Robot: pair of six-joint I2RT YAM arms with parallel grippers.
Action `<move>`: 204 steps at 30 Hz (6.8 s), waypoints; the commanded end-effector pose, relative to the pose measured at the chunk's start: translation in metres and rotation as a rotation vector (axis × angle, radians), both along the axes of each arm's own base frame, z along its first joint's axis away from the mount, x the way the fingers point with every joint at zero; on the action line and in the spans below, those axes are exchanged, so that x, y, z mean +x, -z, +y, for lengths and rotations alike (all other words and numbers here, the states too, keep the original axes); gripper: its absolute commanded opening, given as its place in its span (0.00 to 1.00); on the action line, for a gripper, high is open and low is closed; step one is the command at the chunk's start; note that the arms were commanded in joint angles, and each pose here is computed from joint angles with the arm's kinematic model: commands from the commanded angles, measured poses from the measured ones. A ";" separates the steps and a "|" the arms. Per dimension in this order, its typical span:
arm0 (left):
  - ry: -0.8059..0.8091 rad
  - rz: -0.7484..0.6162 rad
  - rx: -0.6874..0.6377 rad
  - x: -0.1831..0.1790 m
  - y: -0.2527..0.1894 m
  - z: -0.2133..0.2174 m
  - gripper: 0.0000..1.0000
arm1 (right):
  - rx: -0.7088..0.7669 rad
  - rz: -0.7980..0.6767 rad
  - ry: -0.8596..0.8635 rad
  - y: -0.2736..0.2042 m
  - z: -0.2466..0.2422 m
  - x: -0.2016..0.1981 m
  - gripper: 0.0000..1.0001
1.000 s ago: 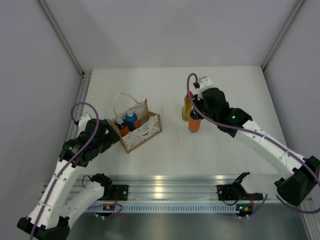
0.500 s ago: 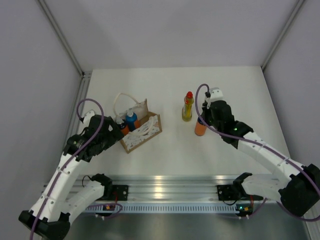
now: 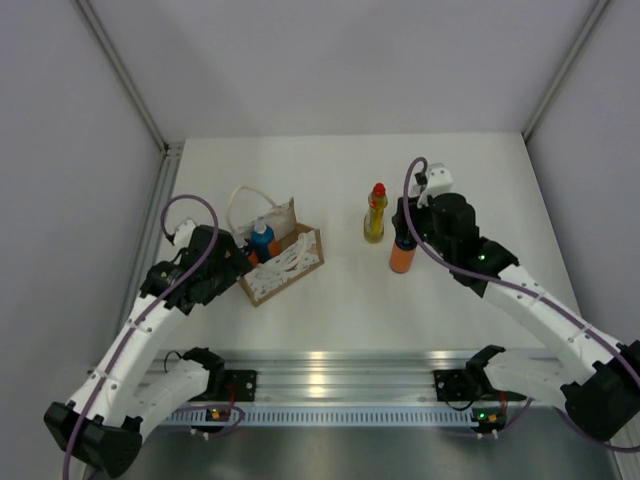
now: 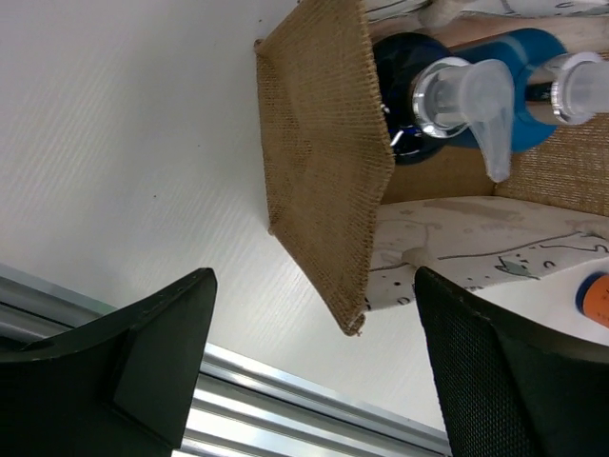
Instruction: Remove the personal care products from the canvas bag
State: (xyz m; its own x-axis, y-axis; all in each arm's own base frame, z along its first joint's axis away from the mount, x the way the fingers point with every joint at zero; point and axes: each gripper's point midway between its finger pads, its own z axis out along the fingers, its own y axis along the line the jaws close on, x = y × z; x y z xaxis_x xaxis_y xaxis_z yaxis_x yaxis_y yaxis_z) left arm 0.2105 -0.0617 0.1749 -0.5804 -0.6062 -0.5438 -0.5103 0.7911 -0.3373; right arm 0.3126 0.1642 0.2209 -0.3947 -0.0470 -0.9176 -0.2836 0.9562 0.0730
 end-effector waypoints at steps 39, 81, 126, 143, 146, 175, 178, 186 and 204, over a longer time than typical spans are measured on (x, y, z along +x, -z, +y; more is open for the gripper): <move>-0.111 -0.048 -0.152 0.002 0.047 -0.010 0.00 | -0.042 0.054 -0.828 -0.023 0.332 -0.012 0.58; -0.088 -0.015 -0.151 -0.001 0.055 -0.013 0.00 | -0.157 0.015 -0.923 0.020 0.351 0.001 0.36; -0.085 -0.004 -0.148 -0.003 0.059 -0.013 0.00 | -0.062 -0.048 -0.889 -0.030 0.340 0.005 0.37; -0.091 0.008 -0.145 -0.004 0.062 -0.013 0.00 | -0.084 -0.017 -0.901 -0.012 0.338 0.002 0.20; -0.092 0.004 -0.146 -0.003 0.061 -0.013 0.00 | -0.081 -0.016 -0.905 -0.012 0.338 0.002 0.13; -0.115 0.002 -0.150 -0.001 0.061 -0.012 0.00 | -0.020 -0.186 -0.837 -0.120 0.317 -0.007 0.00; -0.116 0.001 -0.149 -0.001 0.061 -0.012 0.00 | -0.011 -0.208 -0.823 -0.135 0.311 -0.010 0.00; -0.117 0.004 -0.148 -0.001 0.062 -0.012 0.00 | 0.019 -0.246 -0.785 -0.176 0.288 -0.020 0.00; -0.103 0.006 -0.151 -0.001 0.061 -0.014 0.00 | 0.065 -0.306 -0.568 -0.246 0.200 -0.026 0.00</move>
State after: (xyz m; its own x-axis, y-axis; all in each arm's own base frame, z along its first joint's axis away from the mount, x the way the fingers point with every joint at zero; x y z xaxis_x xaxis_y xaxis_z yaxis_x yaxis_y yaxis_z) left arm 0.2185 -0.0772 0.1314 -0.4754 -0.7528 -0.4554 -0.5658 0.6579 -0.4970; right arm 0.2856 0.4020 0.3852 -0.1437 -0.2858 -0.9475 -0.8237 0.5652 -0.0456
